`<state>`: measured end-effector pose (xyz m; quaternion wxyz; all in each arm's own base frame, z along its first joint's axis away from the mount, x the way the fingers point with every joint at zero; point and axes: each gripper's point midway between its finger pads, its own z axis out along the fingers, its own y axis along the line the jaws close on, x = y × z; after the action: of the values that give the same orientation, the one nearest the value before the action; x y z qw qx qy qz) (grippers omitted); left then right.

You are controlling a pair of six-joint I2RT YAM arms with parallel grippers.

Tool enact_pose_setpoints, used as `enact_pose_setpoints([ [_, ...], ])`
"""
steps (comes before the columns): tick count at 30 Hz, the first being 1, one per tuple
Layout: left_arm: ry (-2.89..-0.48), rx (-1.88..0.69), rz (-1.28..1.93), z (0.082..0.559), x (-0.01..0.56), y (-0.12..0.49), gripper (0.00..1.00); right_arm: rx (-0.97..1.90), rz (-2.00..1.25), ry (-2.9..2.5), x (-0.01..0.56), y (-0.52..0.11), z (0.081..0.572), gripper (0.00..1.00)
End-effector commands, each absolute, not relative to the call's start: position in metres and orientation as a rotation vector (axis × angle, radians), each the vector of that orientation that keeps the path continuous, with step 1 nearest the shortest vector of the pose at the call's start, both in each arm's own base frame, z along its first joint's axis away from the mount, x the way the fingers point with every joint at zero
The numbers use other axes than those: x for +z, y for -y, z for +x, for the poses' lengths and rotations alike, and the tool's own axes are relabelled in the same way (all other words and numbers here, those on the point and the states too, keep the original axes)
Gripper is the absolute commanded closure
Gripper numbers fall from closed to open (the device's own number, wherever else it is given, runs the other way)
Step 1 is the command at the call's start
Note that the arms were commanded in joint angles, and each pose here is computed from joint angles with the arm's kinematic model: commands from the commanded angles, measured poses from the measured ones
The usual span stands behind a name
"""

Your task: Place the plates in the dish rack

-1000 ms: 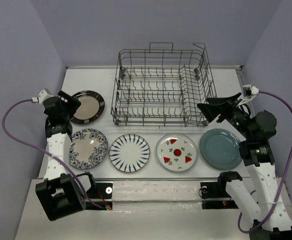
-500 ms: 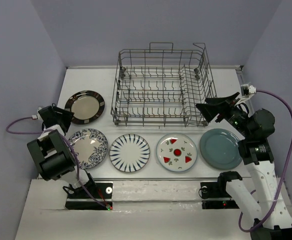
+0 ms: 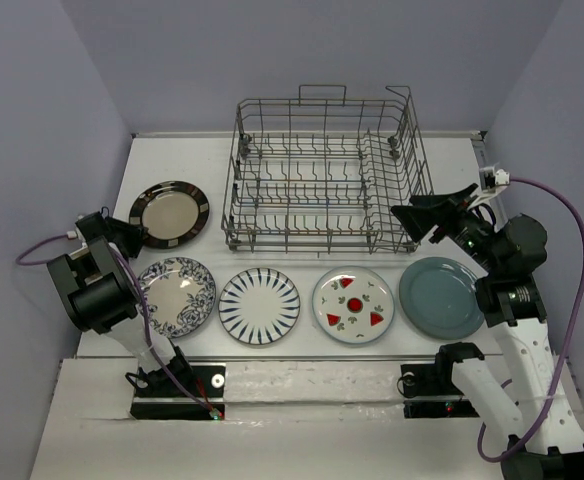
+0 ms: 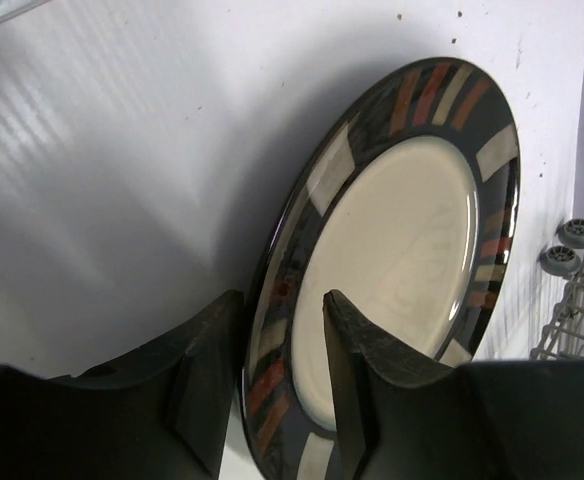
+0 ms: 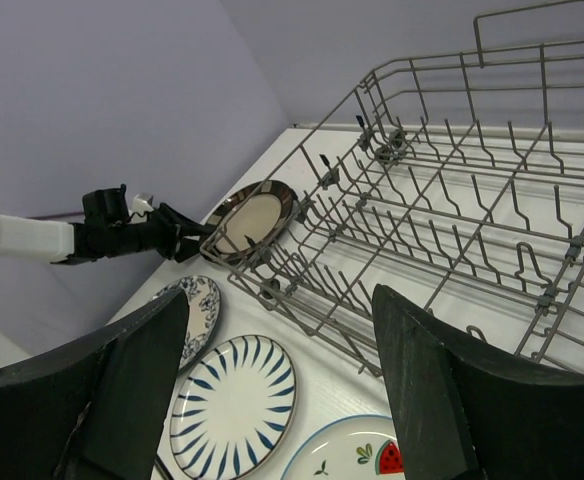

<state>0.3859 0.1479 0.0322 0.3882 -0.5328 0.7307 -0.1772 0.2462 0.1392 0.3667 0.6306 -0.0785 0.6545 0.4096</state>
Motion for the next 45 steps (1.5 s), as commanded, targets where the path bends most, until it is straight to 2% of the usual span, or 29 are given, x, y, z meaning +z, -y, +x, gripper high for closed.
enact_pose_setpoints([
  [1,-1.814,-0.503,-1.343,0.403,0.038,-0.154,0.5,0.938,-0.209,-1.477,0.372,-0.142,0.245,0.21],
  [11,-1.76,-0.551,-1.369,0.409,0.032,-0.154,0.49,0.948,-0.201,-1.484,0.372,-0.143,0.248,0.22],
  [13,-1.756,-0.558,-1.359,0.411,0.033,-0.154,0.67,0.948,-0.2,-1.485,0.371,-0.143,0.248,0.22],
  [14,-1.754,-0.565,-1.354,0.411,0.033,-0.154,0.85,0.947,-0.199,-1.485,0.371,-0.142,0.248,0.22],
  [15,-1.738,-0.577,-1.344,0.414,0.036,-0.154,0.93,0.946,-0.201,-1.482,0.372,-0.142,0.248,0.22],
  [16,-1.74,-0.6,-1.339,0.413,0.035,-0.15,0.94,0.947,-0.202,-1.483,0.371,-0.143,0.248,0.22],
  [24,-1.598,-0.676,-1.233,0.418,0.085,-0.146,0.94,0.989,-0.222,-1.484,0.376,-0.148,0.248,0.22],
  [33,-1.286,-0.764,-1.055,0.407,0.202,-0.14,0.94,1.181,-0.313,-1.496,0.38,-0.172,0.247,0.21],
  [36,-1.178,-0.769,-0.971,0.394,0.247,-0.134,0.94,1.232,-0.364,-1.506,0.381,-0.191,0.247,0.2],
  [45,-1.027,-0.706,-0.796,0.366,0.334,-0.113,0.94,1.284,-0.485,-1.554,0.388,-0.259,0.27,0.19],
])
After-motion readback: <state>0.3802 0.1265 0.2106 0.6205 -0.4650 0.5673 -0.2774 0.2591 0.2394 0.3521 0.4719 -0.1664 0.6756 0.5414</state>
